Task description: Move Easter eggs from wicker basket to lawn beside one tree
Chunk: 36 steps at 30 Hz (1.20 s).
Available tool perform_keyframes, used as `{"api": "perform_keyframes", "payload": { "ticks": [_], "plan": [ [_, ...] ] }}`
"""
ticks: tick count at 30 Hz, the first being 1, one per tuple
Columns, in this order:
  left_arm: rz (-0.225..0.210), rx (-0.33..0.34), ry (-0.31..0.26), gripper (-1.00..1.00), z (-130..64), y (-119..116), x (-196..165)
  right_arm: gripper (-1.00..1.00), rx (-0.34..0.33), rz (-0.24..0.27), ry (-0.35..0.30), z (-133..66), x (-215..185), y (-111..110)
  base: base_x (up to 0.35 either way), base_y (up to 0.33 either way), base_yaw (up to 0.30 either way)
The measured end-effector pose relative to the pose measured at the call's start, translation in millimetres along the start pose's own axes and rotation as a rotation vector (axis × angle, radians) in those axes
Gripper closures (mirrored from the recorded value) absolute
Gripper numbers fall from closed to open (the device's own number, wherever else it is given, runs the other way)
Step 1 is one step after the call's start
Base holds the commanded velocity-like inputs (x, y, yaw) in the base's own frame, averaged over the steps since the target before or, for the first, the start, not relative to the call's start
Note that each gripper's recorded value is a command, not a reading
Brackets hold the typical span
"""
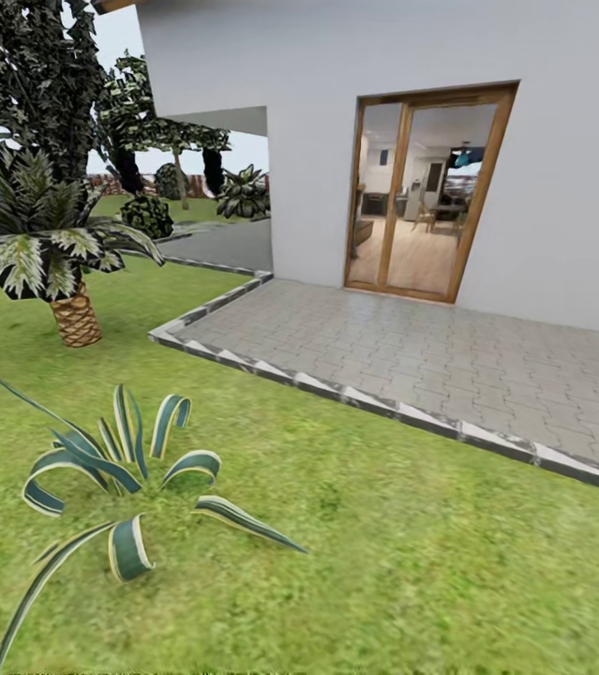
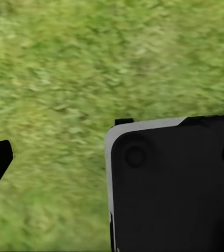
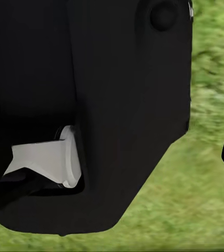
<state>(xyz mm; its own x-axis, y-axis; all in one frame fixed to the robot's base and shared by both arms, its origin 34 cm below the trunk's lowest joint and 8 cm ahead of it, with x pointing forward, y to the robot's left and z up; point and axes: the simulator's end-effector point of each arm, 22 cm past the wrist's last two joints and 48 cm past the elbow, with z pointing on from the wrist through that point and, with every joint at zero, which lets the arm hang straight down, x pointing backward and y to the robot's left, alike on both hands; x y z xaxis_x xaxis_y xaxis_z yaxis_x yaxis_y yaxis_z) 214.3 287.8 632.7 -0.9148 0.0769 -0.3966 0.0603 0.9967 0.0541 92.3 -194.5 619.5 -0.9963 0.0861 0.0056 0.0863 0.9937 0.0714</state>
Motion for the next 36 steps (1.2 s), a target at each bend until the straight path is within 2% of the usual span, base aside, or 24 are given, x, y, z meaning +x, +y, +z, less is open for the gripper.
{"api": "perform_keyframes", "payload": {
  "ticks": [6,20,31,36],
  "plan": [
    [0.000,0.000,0.008,-1.00,-0.5,-0.2,3.3,-1.00,0.000,0.000,0.009,-0.2,3.4,-0.1,-0.128,0.255,-0.116],
    [0.000,0.001,0.015,-1.00,-1.0,-0.3,6.0,-1.00,0.000,-0.004,0.015,-0.4,6.2,-0.2,0.000,0.247,-0.041],
    [0.000,0.001,0.018,-1.00,-1.2,-0.4,7.2,-1.00,0.000,-0.005,0.018,-0.4,7.0,-0.1,0.001,0.076,-0.039],
    [0.000,0.001,0.019,-1.00,-1.2,-0.5,7.3,-1.00,-0.001,-0.008,0.019,-0.5,7.4,0.0,0.000,0.226,-0.003]
  ]
}}
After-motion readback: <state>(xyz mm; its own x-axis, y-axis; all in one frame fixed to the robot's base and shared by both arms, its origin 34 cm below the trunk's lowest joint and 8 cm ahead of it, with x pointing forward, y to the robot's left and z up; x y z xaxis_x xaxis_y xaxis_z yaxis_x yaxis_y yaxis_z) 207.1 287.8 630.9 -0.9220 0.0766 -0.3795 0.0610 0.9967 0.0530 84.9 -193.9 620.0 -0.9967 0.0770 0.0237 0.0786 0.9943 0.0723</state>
